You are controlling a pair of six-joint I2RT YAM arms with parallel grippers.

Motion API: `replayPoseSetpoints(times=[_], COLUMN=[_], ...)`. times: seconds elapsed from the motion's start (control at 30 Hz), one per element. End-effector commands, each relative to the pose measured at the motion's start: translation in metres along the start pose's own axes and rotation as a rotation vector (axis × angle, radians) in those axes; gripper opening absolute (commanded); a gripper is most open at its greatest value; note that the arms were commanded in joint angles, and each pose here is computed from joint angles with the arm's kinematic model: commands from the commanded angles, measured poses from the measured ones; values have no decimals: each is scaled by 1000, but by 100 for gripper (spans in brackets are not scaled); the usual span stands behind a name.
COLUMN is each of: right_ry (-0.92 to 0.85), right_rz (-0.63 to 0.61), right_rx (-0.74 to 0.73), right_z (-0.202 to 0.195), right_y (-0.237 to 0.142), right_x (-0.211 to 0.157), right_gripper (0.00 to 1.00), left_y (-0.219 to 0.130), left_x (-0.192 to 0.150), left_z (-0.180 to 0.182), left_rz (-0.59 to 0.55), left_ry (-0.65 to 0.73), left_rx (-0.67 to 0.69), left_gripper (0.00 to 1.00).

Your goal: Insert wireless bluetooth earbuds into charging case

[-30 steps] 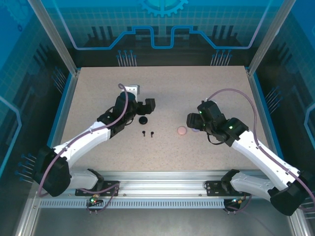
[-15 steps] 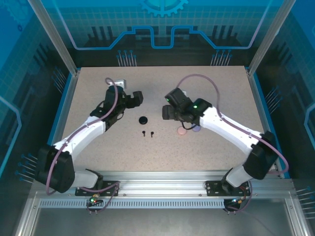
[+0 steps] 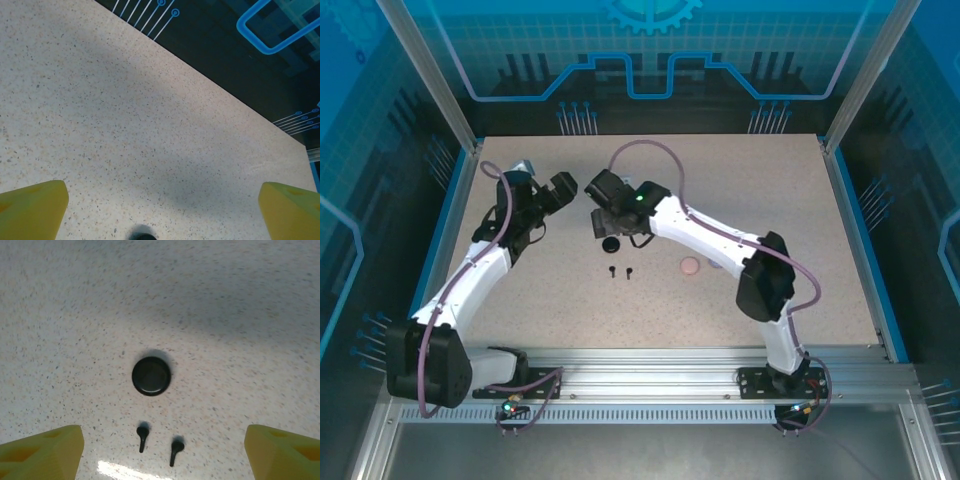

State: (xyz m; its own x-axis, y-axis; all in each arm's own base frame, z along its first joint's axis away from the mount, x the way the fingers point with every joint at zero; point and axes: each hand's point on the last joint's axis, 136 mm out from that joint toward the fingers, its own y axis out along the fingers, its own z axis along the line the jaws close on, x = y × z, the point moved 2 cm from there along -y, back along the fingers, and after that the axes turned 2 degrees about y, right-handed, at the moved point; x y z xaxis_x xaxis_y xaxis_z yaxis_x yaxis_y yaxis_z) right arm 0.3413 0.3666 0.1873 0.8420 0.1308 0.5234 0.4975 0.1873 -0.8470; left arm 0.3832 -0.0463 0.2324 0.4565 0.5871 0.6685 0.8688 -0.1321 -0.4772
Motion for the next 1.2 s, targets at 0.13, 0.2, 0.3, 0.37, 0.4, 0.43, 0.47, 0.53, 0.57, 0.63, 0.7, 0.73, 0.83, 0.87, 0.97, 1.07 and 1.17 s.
replayPoseSetpoints(times=[0.13, 0.2, 0.3, 0.37, 0.4, 0.43, 0.47, 0.53, 0.57, 0.63, 0.7, 0.73, 0.83, 0.87, 0.97, 1.07, 1.17], right_ry=[-287, -310, -332, -353, -368, -381, -392, -407, -411, -421, -427, -431, -444, -446, -455, -471, -475], right_rz=[126, 145, 166, 177, 184, 187, 190, 203, 216, 228, 242, 243, 247, 248, 242, 237, 236], right_rx=[1, -2, 24, 39, 43, 43, 44, 46, 40, 48, 43, 38, 38, 41, 59, 74, 88], right_z=[9, 6, 8, 11, 12, 13, 13, 12, 10, 8, 4, 3, -1, -1, 2, 6, 9], right_y=[34, 45, 61, 70, 74, 78, 83, 92, 101, 110, 118, 121, 128, 130, 134, 137, 139], right_x=[-24, -28, -31, -33, -33, -34, -35, -35, -36, -36, -35, -35, -34, -33, -31, -29, -27], right_gripper=[85, 86, 86, 85, 85, 85, 85, 85, 85, 85, 85, 85, 84, 84, 84, 83, 82], left_y=[-15, -15, -16, -18, -20, -22, -24, -28, -29, -31, -30, -30, -29, -30, -31, -32, -34], left_x=[23, 26, 28, 30, 31, 32, 33, 34, 34, 33, 33, 32, 31, 31, 33, 35, 37], left_z=[4, 7, 5, 3, 2, 1, -1, -3, -4, -5, -5, -6, -6, -6, -8, -7, -7], left_rz=[-28, -30, -29, -32, -35, -38, -39, -36, -37, -33, -26, -20, -16, -19, -19, -18, -26], left_ry=[-113, -132, -135, -122, -115, -106, -95, -78, -75, -68, -68, -71, -76, -68, -57, -51, -44], left_rx=[-46, -53, -68, -69, -75, -79, -84, -88, -93, -96, -94, -98, -101, -104, -101, -90, -85], left_gripper=[99, 99, 99, 99, 99, 99, 99, 99, 99, 99, 99, 99, 99, 99, 99, 99, 99])
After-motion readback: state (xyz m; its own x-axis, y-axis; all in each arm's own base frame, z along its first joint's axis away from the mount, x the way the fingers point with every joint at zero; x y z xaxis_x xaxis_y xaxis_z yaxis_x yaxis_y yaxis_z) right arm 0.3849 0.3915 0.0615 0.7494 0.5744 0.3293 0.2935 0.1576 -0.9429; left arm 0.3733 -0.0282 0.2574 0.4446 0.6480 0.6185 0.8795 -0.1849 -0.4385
